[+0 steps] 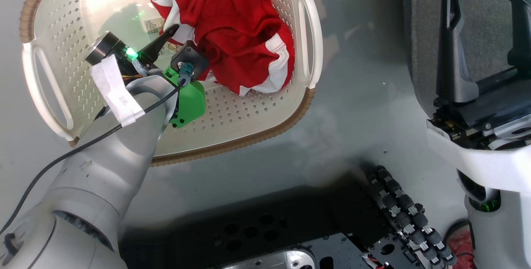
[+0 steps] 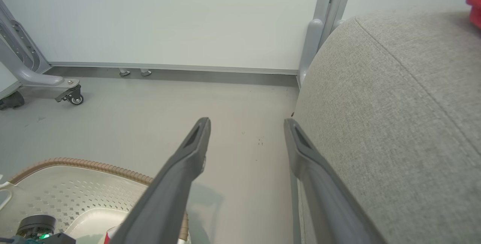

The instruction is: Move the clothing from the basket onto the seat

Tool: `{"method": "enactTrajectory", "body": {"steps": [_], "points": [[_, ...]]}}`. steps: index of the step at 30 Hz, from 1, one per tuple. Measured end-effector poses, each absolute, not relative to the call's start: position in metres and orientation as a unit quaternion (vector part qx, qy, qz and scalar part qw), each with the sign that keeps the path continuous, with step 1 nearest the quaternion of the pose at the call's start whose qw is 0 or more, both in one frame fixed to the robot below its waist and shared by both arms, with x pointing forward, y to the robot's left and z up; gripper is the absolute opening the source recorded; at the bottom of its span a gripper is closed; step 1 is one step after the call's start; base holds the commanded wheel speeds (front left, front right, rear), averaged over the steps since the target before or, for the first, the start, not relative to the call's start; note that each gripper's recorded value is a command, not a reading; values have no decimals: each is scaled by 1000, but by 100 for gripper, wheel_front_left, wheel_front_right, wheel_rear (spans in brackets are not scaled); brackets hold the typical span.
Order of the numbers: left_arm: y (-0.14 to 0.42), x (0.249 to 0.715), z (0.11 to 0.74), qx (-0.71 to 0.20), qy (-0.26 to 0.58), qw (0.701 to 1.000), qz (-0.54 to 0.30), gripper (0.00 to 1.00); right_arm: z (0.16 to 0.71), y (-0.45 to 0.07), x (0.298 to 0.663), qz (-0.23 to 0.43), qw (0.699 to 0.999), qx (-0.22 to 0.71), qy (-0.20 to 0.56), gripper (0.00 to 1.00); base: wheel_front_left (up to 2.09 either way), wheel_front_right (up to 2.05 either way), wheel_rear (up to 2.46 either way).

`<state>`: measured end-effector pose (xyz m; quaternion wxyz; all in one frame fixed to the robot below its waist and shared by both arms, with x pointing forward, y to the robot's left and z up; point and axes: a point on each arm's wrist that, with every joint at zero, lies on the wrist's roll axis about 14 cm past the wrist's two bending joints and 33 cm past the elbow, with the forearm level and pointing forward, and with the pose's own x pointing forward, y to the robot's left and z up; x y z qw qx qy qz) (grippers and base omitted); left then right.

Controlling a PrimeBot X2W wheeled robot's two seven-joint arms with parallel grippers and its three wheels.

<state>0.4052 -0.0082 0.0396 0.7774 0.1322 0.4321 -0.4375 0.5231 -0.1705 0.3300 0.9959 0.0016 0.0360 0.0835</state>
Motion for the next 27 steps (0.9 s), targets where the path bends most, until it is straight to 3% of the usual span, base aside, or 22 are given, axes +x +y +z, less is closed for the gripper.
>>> {"method": "enactTrajectory", "body": {"steps": [12, 13, 14, 15, 16, 27], "points": [[-20, 407, 43, 101, 435, 784, -432, 100, 328, -171, 518, 85, 995, -1, 44, 100, 0, 0, 0], [-21, 407, 43, 100, 434, 784, -433, 91, 328, -171, 518, 86, 995, -1, 45, 100, 0, 0, 0], [-21, 407, 44, 100, 434, 784, -433, 49, 328, -171, 517, 87, 995, -1, 46, 100, 0, 0, 0], [-22, 407, 44, 99, 434, 783, -433, 34, 328, -170, 517, 88, 995, -1, 46, 100, 0, 0, 0], [-22, 406, 44, 99, 434, 783, -434, 2, 328, -170, 516, 88, 995, -2, 47, 100, 0, 0, 0], [-27, 413, 50, 97, 421, 791, -434, 0, 332, -167, 520, 96, 995, 0, 37, 100, 0, 0, 0]]}}
